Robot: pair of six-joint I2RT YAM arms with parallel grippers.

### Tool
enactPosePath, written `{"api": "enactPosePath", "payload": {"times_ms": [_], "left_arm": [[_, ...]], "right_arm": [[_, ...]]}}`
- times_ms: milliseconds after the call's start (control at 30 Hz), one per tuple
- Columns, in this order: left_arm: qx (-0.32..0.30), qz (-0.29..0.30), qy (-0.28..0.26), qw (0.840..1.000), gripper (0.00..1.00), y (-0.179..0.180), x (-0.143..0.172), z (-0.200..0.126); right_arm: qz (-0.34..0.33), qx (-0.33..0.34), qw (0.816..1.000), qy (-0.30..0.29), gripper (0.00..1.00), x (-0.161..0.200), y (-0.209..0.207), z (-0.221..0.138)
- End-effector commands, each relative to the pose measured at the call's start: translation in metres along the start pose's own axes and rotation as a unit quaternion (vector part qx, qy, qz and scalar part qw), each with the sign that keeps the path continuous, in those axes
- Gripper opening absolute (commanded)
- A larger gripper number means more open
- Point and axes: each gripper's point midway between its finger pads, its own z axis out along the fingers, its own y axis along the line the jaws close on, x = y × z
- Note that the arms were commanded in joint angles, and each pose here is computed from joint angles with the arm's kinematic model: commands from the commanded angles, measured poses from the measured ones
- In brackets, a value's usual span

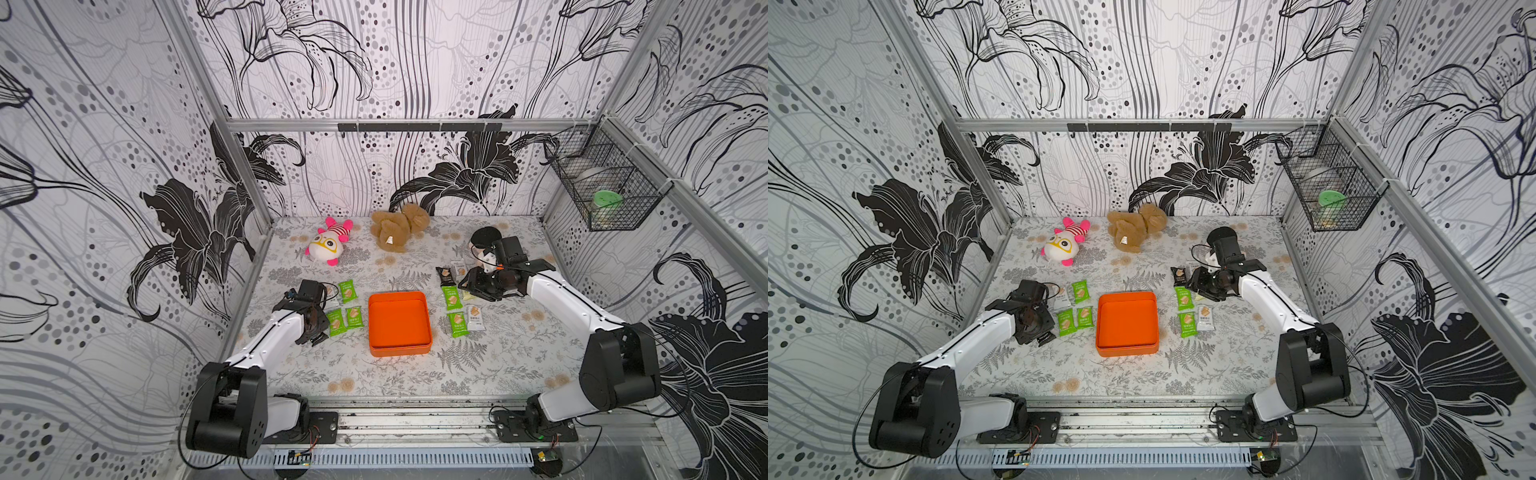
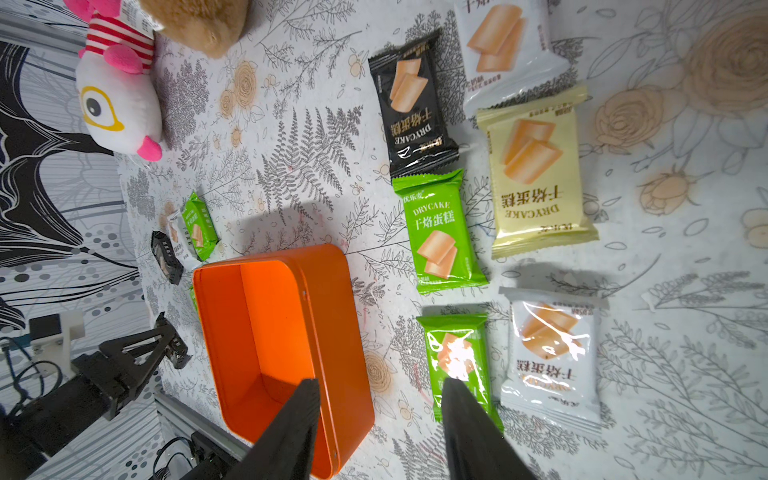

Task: Take the cookies out of the storage box
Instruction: Place the cookie at the center of the board.

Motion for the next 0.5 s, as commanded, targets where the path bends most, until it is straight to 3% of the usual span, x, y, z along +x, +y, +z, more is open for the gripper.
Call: {"api": "enactPosePath", "payload": {"times_ms": [0, 267, 467], "left_arm": [[-0.003, 0.014, -0.016, 1.0, 0.42, -0.0028, -0.014, 0.0035], [-0.009, 0.025, -0.006, 1.0, 0.44, -0.0026, -0.0145, 0.0117], [-0.013, 0.026, -0.004, 1.0, 0.66, -0.0035, -0.0171, 0.0109]], "right_arm": [[-0.011, 0.001, 1.0, -0.01, 0.53, -0.0043, 0.0031, -0.0095], [-0.014, 0.011, 1.0, -0.011, 0.53, -0.005, -0.0005, -0.0092], [-0.024, 0.023, 0.999, -0.015, 0.53, -0.0081, -0.0041, -0.0091]]}}
